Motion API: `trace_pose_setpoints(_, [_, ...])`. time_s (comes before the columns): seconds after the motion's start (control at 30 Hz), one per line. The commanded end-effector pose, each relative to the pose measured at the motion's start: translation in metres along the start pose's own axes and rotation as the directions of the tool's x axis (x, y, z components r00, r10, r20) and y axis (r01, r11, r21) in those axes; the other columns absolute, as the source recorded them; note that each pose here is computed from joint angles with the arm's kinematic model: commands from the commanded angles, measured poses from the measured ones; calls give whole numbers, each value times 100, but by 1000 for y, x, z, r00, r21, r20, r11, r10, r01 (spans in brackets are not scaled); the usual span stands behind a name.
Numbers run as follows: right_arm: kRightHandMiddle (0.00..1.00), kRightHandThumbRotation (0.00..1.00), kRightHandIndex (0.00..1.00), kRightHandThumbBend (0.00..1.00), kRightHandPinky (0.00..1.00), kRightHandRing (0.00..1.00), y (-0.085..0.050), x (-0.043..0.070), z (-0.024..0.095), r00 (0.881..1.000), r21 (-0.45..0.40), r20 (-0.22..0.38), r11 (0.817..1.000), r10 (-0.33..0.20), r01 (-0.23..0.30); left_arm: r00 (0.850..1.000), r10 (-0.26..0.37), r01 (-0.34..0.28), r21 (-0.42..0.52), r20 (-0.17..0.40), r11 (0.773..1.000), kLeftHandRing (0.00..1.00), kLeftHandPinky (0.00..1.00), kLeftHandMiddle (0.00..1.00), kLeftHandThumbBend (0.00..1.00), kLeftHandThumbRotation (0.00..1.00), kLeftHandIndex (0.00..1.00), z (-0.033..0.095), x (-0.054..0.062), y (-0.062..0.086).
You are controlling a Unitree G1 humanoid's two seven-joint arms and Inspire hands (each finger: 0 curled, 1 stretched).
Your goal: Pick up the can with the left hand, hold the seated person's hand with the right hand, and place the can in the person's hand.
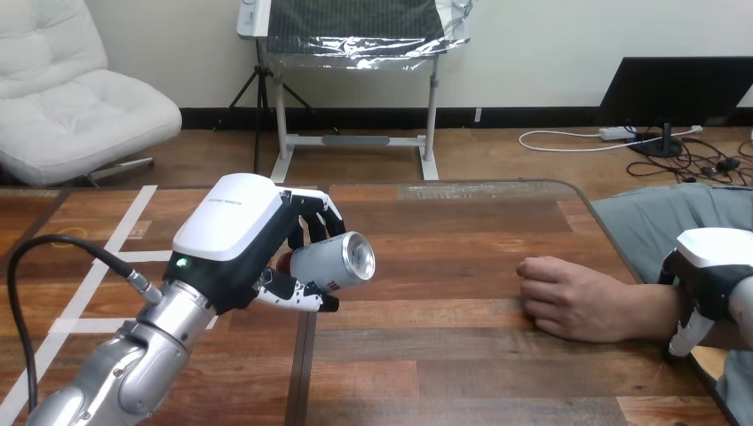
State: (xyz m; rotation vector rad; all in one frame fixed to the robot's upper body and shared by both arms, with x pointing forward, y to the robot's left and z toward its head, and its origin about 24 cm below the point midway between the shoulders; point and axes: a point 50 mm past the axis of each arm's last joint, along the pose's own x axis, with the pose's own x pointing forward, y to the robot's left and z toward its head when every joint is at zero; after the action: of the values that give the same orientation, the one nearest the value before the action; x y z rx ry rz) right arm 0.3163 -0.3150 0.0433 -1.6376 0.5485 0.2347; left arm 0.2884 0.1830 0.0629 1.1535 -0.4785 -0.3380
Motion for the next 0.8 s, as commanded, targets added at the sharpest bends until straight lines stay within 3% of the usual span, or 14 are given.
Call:
trace_pose_setpoints(0.0, [62, 0, 59, 77, 41, 53, 19, 4, 16, 998, 22, 35, 998, 60, -60, 991, 116, -118, 30, 59, 993, 42, 37, 49, 66, 0, 51, 6, 16, 33])
trace_pose_setpoints(0.43, [52, 0, 52, 70, 32, 41, 19, 4, 18, 998, 23, 37, 998, 54, -55, 991, 119, -121, 34, 56, 992, 42, 37, 48, 66, 0, 51, 5, 17, 32])
trace_pose_setpoints(0.77, [37, 0, 41, 66, 16, 25, 18, 4, 18, 998, 20, 38, 999, 46, -47, 991, 117, -119, 32, 58, 992, 42, 37, 48, 66, 0, 50, 5, 19, 32])
